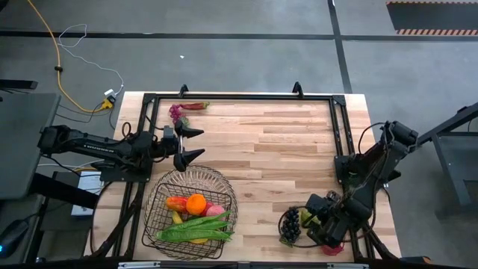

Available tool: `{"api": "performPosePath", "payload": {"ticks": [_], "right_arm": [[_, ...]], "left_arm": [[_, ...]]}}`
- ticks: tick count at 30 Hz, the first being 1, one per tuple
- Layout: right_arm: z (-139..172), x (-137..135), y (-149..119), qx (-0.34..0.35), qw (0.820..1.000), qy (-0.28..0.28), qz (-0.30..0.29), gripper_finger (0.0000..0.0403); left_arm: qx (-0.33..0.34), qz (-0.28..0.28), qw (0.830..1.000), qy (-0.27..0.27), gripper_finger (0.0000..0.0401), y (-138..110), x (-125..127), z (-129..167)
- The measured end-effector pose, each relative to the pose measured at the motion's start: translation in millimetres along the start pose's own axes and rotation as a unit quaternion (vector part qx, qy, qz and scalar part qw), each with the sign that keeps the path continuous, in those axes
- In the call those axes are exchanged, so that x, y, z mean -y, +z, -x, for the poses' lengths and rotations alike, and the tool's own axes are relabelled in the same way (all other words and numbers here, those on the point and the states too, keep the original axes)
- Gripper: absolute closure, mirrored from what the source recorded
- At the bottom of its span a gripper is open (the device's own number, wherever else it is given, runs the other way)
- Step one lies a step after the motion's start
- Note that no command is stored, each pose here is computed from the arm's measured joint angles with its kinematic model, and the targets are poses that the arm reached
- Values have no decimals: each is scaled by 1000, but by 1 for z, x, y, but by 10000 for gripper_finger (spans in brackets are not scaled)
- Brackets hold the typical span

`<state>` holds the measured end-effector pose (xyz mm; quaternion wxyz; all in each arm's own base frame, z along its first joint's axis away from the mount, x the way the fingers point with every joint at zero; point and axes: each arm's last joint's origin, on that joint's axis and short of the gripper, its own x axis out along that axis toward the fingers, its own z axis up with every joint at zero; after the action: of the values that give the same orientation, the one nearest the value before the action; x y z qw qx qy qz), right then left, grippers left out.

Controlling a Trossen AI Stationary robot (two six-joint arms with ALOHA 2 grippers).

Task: Build produce basket
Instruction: Put the green pear into the black wire basket

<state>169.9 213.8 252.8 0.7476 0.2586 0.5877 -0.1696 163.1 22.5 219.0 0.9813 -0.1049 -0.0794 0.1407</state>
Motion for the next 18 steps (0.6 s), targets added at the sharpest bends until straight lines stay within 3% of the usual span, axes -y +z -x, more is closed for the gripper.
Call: {"api": "performPosePath", "payload": {"ticks": [9,18], "right_arm": [[-16,-24,-2,-17,999,-41,3,174],[-21,-13,-4,-30,992,-121,-26,195]], "left_arm": [[0,0,1000,0,20,0,0,0],[-4,1,1000,0,20,-1,0,-1]]}}
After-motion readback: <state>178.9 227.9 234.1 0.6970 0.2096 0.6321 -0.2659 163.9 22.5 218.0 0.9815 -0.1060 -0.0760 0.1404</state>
